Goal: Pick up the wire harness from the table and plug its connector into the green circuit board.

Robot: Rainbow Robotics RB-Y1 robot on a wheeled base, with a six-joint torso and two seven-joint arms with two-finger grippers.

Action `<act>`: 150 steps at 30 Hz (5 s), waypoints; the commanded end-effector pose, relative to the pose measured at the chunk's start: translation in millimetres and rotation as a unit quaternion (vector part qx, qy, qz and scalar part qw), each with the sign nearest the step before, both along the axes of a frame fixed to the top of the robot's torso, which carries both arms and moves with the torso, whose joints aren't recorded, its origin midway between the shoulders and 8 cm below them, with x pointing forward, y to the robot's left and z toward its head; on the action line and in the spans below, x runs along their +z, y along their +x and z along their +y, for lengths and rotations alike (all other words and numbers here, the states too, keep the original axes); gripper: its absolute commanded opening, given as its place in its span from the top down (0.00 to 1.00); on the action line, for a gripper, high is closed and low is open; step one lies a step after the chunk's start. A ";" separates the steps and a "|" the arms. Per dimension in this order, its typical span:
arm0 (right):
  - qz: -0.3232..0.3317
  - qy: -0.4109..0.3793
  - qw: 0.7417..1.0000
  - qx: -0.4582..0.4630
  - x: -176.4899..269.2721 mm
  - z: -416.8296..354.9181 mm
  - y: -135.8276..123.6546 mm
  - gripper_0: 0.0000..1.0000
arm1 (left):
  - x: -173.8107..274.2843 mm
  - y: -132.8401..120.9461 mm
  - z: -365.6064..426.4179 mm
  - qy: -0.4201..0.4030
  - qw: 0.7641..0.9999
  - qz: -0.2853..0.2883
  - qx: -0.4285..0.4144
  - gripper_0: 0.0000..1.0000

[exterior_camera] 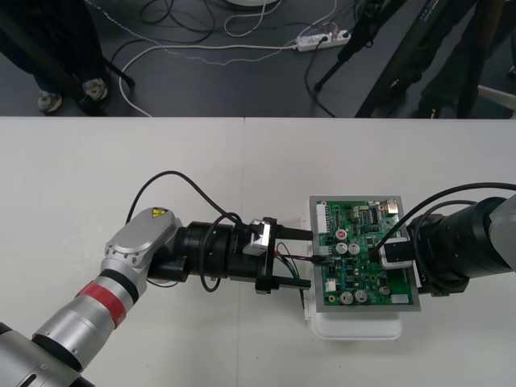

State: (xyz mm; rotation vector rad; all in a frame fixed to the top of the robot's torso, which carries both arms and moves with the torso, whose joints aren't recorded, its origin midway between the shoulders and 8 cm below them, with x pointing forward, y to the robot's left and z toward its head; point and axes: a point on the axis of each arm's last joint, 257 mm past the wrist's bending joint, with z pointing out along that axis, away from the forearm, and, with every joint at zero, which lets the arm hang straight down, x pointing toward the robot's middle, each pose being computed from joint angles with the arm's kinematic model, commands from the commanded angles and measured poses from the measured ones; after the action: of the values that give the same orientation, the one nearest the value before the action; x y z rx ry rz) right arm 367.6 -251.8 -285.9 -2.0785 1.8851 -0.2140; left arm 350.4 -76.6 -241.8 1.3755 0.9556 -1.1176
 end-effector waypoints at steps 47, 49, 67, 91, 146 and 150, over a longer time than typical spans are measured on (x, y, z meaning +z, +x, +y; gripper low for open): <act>-0.006 0.109 0.994 0.012 85.5 -65.2 21.8 0.00 | -32.0 8.6 220.1 0.138 0.989 -0.040 0.042 0.00; -0.002 0.124 0.992 0.016 90.0 -63.3 19.8 0.00 | -31.6 8.1 228.6 0.143 0.988 -0.040 0.046 0.00; -0.048 0.234 0.966 0.102 168.7 -48.2 12.0 0.00 | 5.8 3.9 340.4 0.226 0.964 -0.056 0.126 0.00; -0.088 0.286 0.951 0.076 219.2 -85.3 22.1 0.00 | 114.8 -14.3 375.6 0.256 0.954 -0.054 0.146 0.00; -0.063 0.319 0.942 0.078 181.6 -92.0 3.0 0.00 | 158.1 -9.5 363.9 0.276 0.948 -0.100 0.120 0.00; -0.064 0.317 0.943 0.082 181.2 -91.8 2.6 0.00 | 154.8 -8.9 366.0 0.282 0.947 -0.091 0.124 0.00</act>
State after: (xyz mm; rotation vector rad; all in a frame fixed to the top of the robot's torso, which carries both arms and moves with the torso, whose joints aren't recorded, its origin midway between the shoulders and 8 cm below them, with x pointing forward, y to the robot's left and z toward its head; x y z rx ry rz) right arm 372.2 -333.7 -109.3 -1.6461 1.4761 0.3270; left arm 346.0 287.8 -105.0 1.6864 1.2814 -0.5074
